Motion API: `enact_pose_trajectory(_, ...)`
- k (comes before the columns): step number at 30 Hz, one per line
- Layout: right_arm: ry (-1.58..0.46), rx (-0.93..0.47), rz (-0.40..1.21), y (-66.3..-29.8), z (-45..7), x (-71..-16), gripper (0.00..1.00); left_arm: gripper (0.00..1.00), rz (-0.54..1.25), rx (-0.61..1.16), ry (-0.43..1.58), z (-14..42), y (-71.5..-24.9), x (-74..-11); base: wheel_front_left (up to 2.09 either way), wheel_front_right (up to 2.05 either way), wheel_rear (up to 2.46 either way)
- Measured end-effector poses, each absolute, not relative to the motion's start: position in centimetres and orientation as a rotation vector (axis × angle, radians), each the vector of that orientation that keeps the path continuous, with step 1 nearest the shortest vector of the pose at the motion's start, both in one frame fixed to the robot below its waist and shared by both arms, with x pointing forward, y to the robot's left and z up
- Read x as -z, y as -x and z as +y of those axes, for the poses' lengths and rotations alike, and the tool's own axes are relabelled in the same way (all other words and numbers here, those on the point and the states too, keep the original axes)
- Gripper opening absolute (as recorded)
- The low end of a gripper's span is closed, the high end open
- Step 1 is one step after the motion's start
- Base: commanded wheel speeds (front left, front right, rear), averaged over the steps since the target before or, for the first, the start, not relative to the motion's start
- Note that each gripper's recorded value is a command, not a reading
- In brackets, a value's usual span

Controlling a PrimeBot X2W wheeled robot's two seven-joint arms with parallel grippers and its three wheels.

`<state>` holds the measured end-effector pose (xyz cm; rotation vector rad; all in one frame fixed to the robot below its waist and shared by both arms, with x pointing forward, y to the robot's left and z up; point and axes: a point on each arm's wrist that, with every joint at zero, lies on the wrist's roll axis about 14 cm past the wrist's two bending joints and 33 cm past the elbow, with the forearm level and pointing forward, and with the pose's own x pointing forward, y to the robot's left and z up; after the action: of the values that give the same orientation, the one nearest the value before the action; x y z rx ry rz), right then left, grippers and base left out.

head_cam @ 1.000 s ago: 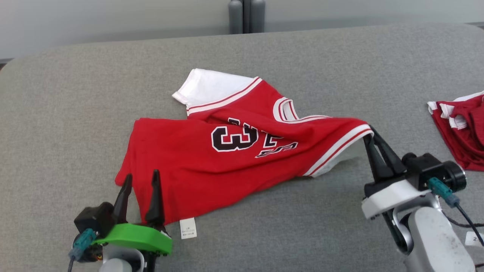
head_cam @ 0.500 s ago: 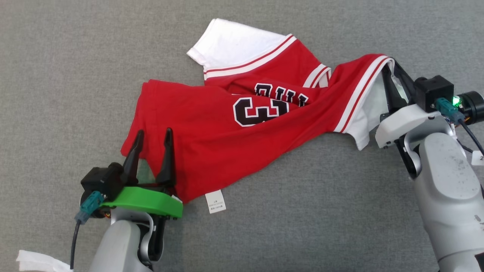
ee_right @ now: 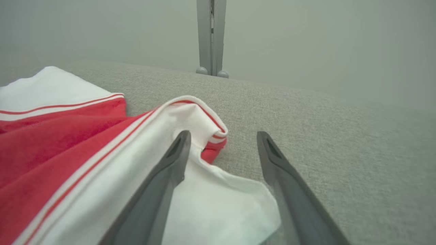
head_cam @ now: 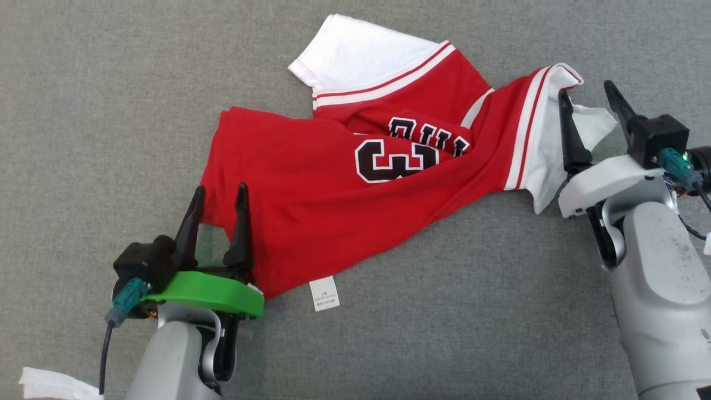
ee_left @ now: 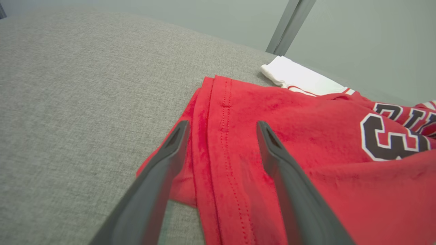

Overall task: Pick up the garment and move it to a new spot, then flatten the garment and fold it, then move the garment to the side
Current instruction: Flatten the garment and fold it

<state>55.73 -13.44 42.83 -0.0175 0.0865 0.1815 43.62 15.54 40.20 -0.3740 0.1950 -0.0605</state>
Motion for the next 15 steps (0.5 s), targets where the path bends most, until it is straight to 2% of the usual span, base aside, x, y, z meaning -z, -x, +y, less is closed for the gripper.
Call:
enact_pose_trajectory(7,0.0,-0.099,0.124,-53.0,-17.0,-41.9,1.0,1.0,0.176,0.078,0.377,15.0,-43.4,-41.1,0.0,0.0,0.0)
enact_pose_trajectory(12,-0.014,-0.094,0.179,-52.9,-16.9,-40.2,0.98,1.0,0.182,0.077,0.374,15.0,-43.3,-40.8,0.0,0.0,0.0)
enact_pose_trajectory(14,-0.024,-0.096,0.173,-53.6,-16.7,-40.4,0.84,1.0,0.187,0.075,0.371,15.1,-43.3,-40.7,0.0,0.0,0.0)
enact_pose_trajectory(15,-0.027,-0.102,0.17,-54.0,-16.4,-40.5,0.6,1.0,0.188,0.073,0.37,15.2,-43.3,-40.6,0.0,0.0,0.0)
